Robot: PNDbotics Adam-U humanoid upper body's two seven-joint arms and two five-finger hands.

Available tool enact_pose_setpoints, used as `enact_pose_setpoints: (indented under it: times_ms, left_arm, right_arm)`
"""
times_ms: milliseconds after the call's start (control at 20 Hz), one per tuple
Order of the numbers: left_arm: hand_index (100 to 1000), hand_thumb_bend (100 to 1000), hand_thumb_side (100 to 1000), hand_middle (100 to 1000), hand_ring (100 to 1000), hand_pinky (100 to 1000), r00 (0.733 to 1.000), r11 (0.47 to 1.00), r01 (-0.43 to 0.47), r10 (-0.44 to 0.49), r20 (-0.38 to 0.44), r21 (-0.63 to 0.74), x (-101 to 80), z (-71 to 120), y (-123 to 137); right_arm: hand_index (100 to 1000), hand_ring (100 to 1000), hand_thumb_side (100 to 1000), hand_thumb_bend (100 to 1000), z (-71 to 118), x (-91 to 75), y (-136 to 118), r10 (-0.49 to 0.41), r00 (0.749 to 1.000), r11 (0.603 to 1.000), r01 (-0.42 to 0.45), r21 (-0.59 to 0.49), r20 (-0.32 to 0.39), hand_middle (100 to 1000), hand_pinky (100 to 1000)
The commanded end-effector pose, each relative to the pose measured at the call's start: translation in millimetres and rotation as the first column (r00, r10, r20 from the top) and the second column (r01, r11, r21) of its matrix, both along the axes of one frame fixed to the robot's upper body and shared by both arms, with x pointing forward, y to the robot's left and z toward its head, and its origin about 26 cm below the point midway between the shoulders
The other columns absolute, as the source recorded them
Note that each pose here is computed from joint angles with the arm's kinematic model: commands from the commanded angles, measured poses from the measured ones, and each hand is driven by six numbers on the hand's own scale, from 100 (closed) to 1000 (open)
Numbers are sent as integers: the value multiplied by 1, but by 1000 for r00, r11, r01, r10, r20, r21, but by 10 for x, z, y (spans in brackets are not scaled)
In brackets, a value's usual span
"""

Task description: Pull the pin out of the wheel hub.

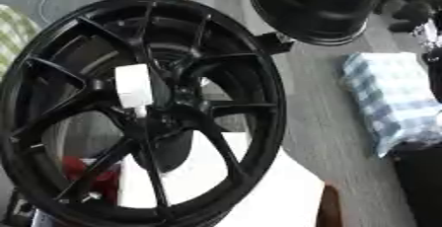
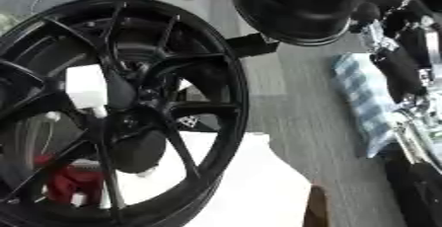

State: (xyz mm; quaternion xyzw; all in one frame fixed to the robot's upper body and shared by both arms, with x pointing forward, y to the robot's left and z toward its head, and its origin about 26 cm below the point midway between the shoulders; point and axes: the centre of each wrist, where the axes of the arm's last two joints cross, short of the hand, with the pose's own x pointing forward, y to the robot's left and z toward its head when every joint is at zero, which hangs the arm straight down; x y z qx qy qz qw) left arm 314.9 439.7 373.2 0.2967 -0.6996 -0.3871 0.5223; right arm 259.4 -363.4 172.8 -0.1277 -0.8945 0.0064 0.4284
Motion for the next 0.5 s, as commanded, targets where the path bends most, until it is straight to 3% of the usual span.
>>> enact_pose_setpoints:
  times_ms: [50,250,500]
  left_arm:
    - [810,100,741,595,718,958,997,1000,29,-29,70,-2,-88,159,-67]
    - [769,100,665,533,646,936,973,986,168,-163,163,-15,-133,157,-308]
    - [762,100,612,523,637,928,887,927,366,-322,331,-80,-206,69,-623]
  right_arm:
    - [683,677,353,263,114,-9,-12,3,999,1000,-2,-31,35,590,629]
    - [683,677,352,262,119,-9,-15,3,999,999,-1,-32,38,590,629]
    - [683,676,348,262,143,-4,-22,1,999,1000,1,-31,52,591,629]
